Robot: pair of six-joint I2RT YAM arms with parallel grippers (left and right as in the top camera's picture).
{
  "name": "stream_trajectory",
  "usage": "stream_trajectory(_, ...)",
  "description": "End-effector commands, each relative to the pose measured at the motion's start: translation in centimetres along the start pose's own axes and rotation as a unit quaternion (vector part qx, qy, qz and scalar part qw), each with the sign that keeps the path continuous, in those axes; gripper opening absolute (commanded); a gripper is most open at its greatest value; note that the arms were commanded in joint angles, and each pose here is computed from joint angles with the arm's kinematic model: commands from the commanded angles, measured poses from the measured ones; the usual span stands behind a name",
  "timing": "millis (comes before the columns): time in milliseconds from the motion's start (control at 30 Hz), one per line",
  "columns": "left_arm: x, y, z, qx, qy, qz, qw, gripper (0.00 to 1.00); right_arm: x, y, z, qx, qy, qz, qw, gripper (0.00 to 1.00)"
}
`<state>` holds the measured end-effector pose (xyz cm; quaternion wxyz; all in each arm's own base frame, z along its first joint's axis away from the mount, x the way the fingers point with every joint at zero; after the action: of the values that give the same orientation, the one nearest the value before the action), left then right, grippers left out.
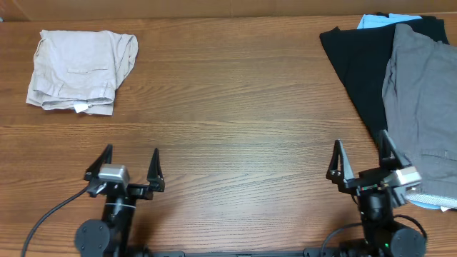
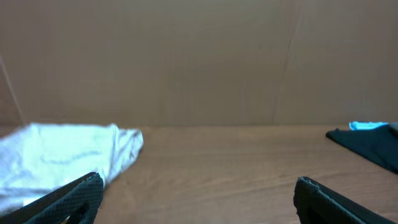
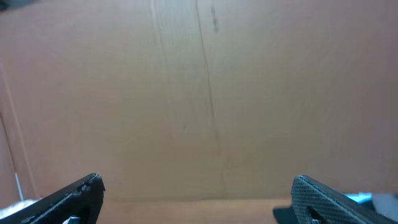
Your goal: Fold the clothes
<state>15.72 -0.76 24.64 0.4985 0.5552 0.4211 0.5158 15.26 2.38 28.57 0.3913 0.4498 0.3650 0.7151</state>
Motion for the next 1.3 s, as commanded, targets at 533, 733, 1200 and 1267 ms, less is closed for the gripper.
stream_trajectory(533,2.8,13.0,5.5,0.186,-0.048,-0.021,0.981,1.00,3.8,10.6,12.6,0.182,-0.065,-0.031,0.981,1.00)
stream_trajectory(733,3.8,14.0,9.8,0.289,-0.074,-0.016,0.954,1.00,2.6,8.9,18.2,0.322,-0.113,-0.033,0.940,1.00)
stream_trajectory(1200,4.3,3.9,19.3,0.454,-0.109,-0.057,0.883,1.00,-6.4,-0.9,22.4,0.461,-0.263,0.002,0.848,1.00)
stream_trajectory(1267,4.2,2.7,19.9,0.467,-0.116,-0.063,0.874,1.00,-9.0,-0.7,21.8,0.453,-0.311,0.032,0.835,1.00)
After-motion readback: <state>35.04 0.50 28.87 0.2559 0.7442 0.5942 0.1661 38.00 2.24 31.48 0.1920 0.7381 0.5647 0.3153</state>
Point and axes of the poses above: each gripper's point midway between its finger pads, its own z axis out along the fingers, its own x axis along the line the jaws close on, y = z × x, the point moved 7 cm from there along -z, back along the fingers, and after that the axes turned 13 degrees about z, right-handed, at the moved point
